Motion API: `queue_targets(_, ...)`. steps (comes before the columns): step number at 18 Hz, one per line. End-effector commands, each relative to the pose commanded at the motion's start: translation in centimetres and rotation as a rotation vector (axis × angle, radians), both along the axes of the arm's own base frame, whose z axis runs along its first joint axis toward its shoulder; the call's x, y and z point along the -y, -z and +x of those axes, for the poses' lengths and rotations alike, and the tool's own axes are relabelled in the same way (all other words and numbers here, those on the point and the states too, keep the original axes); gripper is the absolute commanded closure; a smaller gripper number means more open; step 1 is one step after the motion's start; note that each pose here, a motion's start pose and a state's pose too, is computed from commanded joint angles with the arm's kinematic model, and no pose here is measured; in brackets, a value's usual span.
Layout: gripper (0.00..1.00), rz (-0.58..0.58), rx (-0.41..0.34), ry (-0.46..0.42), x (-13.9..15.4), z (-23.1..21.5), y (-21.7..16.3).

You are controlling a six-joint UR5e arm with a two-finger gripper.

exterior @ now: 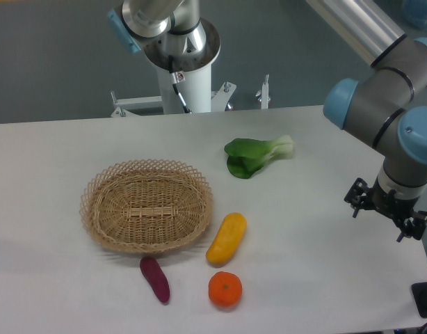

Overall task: Pick up the green vegetable from the table
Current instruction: 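Move the open gripper over the green bok choy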

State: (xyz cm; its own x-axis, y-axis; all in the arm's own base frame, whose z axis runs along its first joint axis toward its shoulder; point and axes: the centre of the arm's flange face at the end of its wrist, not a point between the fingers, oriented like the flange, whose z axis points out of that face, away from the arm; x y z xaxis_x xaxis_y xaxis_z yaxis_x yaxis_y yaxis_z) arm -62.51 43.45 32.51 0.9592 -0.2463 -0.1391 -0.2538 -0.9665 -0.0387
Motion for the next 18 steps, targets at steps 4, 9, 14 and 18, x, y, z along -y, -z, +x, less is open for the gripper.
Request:
queue_targets(4,0.00,-0.004,0.002,-0.002,0.0,0.1,0.1)
queue_targets(9,0.00,0.009,0.002,-0.076,-1.1,0.9,0.2)
queue_targets(14,0.00,0.029,-0.013,-0.106,-0.9,1.4,0.4)
queue_targets(18,0.00,0.024,-0.004,-0.098,-0.1,1.9,0.2)
